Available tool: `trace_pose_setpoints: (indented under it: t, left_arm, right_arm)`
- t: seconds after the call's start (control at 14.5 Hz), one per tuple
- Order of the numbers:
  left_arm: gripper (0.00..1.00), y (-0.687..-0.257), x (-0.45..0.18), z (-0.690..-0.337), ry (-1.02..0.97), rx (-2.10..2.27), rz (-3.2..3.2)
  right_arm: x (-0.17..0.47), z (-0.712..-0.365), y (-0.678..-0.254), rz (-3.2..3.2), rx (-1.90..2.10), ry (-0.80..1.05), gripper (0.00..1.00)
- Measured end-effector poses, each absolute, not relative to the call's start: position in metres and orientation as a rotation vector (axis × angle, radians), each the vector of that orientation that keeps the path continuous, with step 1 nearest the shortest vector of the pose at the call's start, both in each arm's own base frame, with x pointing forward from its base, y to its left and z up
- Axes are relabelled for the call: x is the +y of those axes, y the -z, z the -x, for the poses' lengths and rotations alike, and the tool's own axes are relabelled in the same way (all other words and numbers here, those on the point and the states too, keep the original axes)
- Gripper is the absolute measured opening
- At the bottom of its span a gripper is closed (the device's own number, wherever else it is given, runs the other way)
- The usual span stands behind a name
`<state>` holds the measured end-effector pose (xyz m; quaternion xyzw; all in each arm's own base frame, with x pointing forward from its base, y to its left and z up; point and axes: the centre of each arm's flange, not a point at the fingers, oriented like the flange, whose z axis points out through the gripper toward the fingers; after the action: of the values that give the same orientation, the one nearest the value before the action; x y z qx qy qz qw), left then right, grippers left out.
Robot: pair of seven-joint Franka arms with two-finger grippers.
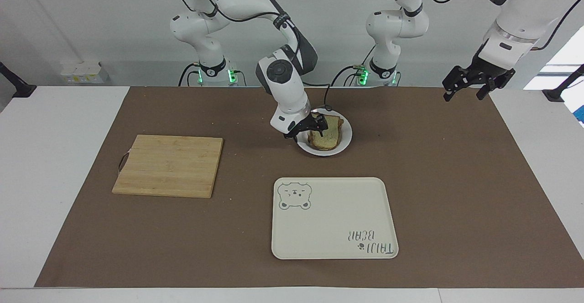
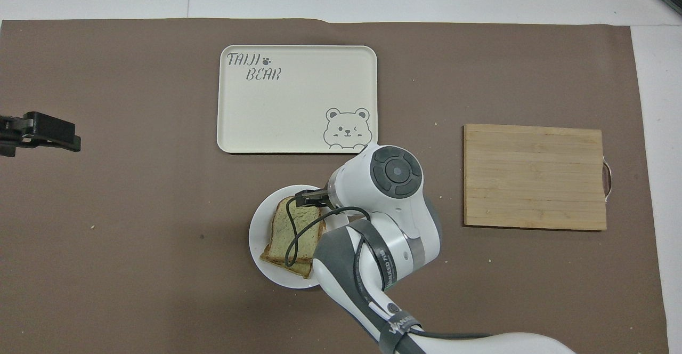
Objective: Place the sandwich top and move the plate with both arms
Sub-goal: 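Lay the bread slice onto the egg toast and open the right gripper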
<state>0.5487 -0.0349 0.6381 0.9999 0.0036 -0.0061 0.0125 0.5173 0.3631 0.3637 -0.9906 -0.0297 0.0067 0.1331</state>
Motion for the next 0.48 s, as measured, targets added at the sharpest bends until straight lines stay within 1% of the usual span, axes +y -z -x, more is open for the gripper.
trace_pose_setpoints:
  t: [0.21, 0.48]
  left_arm:
    - [1.00, -0.638, -0.046, -0.548, 0.020, -0.018, -3.112]
    - [1.00, -0.635, -0.056, -0.546, 0.041, -0.020, -3.033]
  right_arm:
    - [0.323, -0.541, -0.393, 2.925, -0.081, 0.082, 1.00]
    - [0.272, -0.555, -0.431, 2.980, -0.039, 0.108, 1.00]
